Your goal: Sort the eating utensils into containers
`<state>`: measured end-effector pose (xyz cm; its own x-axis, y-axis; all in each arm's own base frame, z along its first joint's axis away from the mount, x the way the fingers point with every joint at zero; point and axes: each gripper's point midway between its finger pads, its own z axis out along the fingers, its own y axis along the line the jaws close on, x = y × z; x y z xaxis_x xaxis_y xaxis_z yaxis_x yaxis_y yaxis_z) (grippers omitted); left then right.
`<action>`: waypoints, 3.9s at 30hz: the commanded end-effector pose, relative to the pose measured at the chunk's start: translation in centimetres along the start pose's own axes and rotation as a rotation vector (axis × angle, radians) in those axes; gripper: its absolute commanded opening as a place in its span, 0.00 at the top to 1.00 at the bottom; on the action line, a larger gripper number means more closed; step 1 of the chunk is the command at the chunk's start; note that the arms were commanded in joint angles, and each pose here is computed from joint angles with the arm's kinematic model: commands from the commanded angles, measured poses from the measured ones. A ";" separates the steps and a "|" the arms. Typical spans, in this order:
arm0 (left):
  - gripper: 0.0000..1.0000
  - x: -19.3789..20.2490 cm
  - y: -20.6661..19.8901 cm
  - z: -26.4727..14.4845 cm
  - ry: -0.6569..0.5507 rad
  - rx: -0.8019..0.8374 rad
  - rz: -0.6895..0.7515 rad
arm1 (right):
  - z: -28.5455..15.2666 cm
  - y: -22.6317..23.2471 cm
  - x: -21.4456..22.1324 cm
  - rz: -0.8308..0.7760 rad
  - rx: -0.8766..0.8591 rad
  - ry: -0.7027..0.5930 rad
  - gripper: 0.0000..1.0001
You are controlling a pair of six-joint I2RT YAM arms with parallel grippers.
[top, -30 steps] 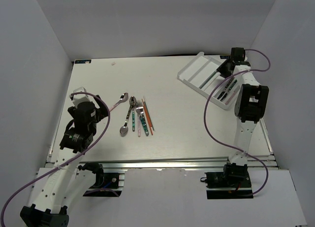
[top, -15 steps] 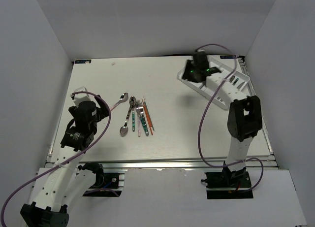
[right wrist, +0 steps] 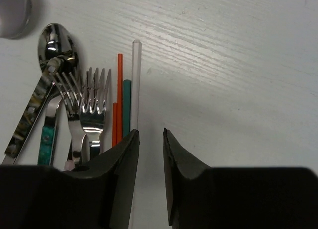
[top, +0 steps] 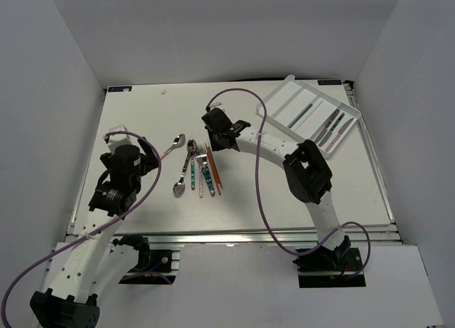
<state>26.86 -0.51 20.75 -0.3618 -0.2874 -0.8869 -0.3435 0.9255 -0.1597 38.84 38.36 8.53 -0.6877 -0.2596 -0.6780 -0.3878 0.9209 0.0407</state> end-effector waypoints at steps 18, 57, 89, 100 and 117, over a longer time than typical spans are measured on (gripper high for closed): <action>0.02 -0.9 -0.2 -0.9 -0.039 0.037 -0.016 | 7.6 1.3 -2.8 -0.062 -0.006 -0.042 0.65; 0.02 -1.1 -0.2 -1.1 -0.050 0.042 -0.023 | -4.7 -32.1 -10.3 0.593 0.222 -0.275 1.00; 0.02 0.3 -0.6 0.1 0.012 0.032 0.014 | -1.3 -52.7 -11.0 0.927 0.427 -0.491 1.00; 0.02 0.2 -0.6 0.1 0.010 0.029 0.013 | -1.4 -50.9 -10.0 0.921 0.361 -0.463 0.63; 0.02 -0.3 0.1 -0.3 -0.016 0.004 -0.002 | -8.2 -28.6 -11.3 0.436 0.266 -0.279 0.11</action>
<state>26.85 -0.79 20.79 -0.3658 -0.2872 -0.8853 -0.3283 0.9299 -0.1660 57.38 4.68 22.72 -0.4081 0.4318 -0.8044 0.2447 0.9006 0.3592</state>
